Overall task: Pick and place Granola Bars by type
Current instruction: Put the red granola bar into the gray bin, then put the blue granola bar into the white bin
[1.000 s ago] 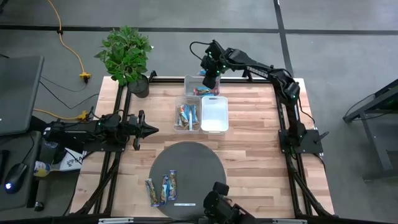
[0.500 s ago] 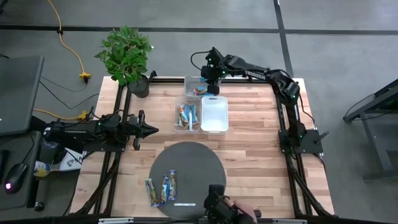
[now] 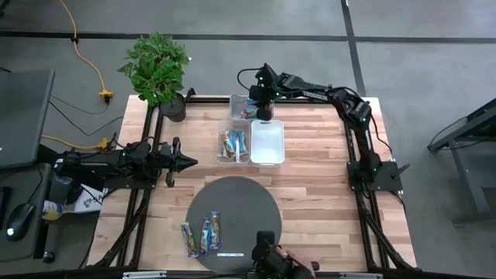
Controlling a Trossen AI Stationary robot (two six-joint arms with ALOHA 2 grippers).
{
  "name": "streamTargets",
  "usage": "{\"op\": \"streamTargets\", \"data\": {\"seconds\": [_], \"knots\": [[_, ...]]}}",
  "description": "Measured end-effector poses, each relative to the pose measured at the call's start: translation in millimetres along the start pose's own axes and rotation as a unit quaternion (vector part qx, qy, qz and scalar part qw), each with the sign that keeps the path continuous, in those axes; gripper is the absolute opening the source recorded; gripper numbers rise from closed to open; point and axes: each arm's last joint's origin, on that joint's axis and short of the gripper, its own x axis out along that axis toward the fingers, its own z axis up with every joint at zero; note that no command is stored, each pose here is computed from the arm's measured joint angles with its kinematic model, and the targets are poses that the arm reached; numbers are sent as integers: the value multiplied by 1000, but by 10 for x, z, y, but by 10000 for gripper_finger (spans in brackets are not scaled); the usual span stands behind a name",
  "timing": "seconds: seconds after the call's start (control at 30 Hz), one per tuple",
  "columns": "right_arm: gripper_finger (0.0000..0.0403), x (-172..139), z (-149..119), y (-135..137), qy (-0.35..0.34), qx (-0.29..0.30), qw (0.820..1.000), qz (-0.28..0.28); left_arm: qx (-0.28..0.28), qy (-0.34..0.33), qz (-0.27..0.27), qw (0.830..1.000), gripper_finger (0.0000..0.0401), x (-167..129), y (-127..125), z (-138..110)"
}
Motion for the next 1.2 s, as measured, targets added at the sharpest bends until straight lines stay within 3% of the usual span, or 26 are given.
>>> {"op": "streamTargets", "data": {"seconds": [0.53,1.0,1.2], "knots": [[65,171,95,177,5,-10,1000,16,0,0,0,1000,0,0,0,1],[160,167,123,220,4,36,999,21,0,-1,0,1000,0,0,0,1],[185,-88,245,278,-2,49,999,17,0,-1,0,1000,0,0,0,1]]}}
